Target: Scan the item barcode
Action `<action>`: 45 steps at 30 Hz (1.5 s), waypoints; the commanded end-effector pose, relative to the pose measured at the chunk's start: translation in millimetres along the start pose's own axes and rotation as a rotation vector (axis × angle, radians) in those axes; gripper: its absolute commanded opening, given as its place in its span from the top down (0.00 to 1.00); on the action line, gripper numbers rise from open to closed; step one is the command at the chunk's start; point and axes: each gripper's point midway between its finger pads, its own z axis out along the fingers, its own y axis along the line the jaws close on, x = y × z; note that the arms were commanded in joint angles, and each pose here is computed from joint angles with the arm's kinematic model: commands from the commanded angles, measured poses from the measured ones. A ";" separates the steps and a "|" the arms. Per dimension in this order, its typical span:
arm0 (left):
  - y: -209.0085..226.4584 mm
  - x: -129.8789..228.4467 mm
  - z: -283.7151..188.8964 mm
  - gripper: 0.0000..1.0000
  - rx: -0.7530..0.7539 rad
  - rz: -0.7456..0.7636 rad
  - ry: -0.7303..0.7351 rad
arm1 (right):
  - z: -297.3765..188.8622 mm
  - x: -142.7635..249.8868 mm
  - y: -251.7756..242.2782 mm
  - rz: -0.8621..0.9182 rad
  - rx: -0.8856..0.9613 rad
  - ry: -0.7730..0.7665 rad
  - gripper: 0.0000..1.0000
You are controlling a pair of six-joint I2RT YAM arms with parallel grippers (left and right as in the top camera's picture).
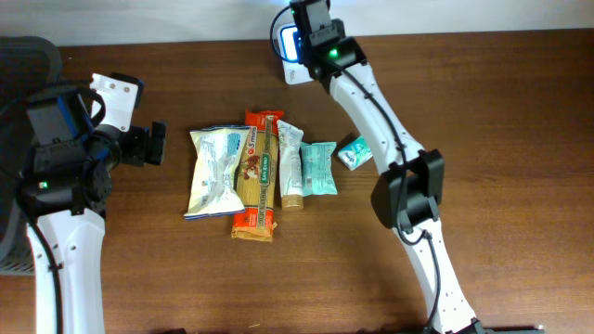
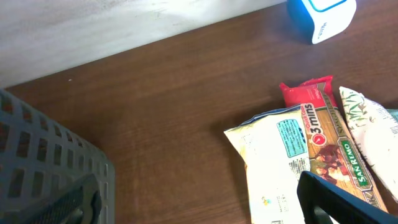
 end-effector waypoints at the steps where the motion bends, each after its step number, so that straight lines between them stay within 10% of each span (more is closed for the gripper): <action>1: 1.9 -2.8 -4.7 0.01 -0.009 0.016 -0.013 | 27.4 21.7 11.5 -0.033 0.019 0.006 0.96; 29: 1.9 -2.9 -4.8 0.01 -0.009 0.016 -0.013 | 26.3 35.0 24.8 -0.087 -0.062 0.061 0.96; 45: 1.7 -2.2 -4.7 0.01 -0.008 0.015 -0.010 | -234.3 -47.6 -59.1 0.209 -0.576 0.175 0.96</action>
